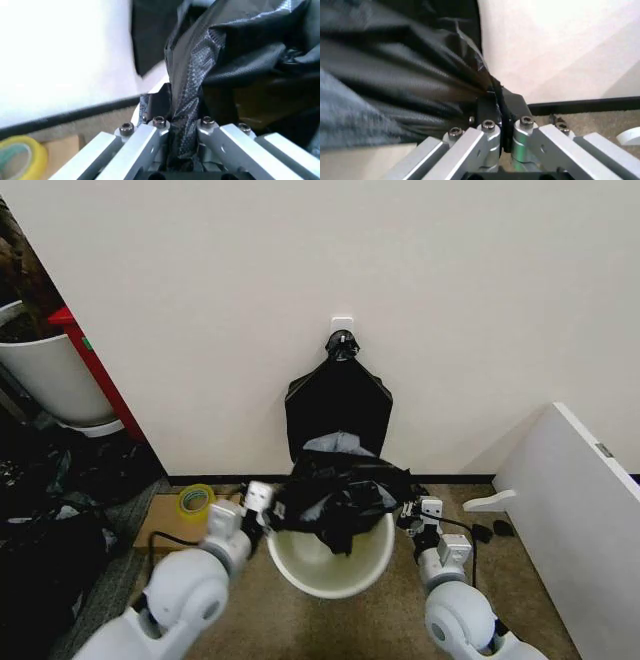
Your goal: Place the garbage bag over the trash bin.
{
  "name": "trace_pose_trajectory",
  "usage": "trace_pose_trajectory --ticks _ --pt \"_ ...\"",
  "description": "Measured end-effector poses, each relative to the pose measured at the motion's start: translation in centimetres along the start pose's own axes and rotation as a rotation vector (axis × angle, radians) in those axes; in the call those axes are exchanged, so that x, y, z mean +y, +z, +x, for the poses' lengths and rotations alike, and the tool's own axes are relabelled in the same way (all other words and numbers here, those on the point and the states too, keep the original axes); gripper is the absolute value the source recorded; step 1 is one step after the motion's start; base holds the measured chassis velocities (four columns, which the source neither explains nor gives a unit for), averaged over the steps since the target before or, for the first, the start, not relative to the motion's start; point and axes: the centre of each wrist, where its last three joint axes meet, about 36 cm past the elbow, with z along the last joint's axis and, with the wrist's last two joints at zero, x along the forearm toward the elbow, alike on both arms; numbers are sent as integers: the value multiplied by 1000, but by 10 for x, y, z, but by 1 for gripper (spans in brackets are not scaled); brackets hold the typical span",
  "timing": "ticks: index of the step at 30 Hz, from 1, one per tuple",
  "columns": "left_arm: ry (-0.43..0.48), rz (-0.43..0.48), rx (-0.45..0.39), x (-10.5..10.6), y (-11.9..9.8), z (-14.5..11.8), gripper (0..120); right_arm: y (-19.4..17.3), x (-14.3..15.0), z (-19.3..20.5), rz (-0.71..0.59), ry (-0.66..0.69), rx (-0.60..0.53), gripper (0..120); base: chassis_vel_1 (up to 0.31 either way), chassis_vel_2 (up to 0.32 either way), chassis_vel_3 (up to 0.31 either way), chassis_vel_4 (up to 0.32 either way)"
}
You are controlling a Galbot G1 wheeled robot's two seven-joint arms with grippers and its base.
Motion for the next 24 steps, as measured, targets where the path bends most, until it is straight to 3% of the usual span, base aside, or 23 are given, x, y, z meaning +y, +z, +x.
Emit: trace_pose_trajectory --ticks 9,12,13,15,18,21,24 --pt "-77 69 -98 21 -13 -8 1 27 9 19 -43 -205 -83 0 0 0 0 0" --pt "-103 102 -125 26 -15 -12 1 62 -3 17 -16 -405 -183 0 0 0 0 0" --pt "-103 102 -125 26 -15 -12 1 62 -3 17 -16 -405 -183 0 0 0 0 0" --pt "-119 129 -135 29 -15 -16 1 92 -21 11 20 -615 -279 0 0 0 0 0" --pt "-120 154 -138 29 -13 -19 1 113 -35 3 66 -732 -315 0 0 0 0 0" --pt "-119 175 -141 28 -11 -20 1 122 -41 -7 133 -760 -330 0 0 0 0 0" --pt "-113 197 -139 25 -10 -21 1 128 -51 -25 310 -697 -357 0 0 0 0 0"
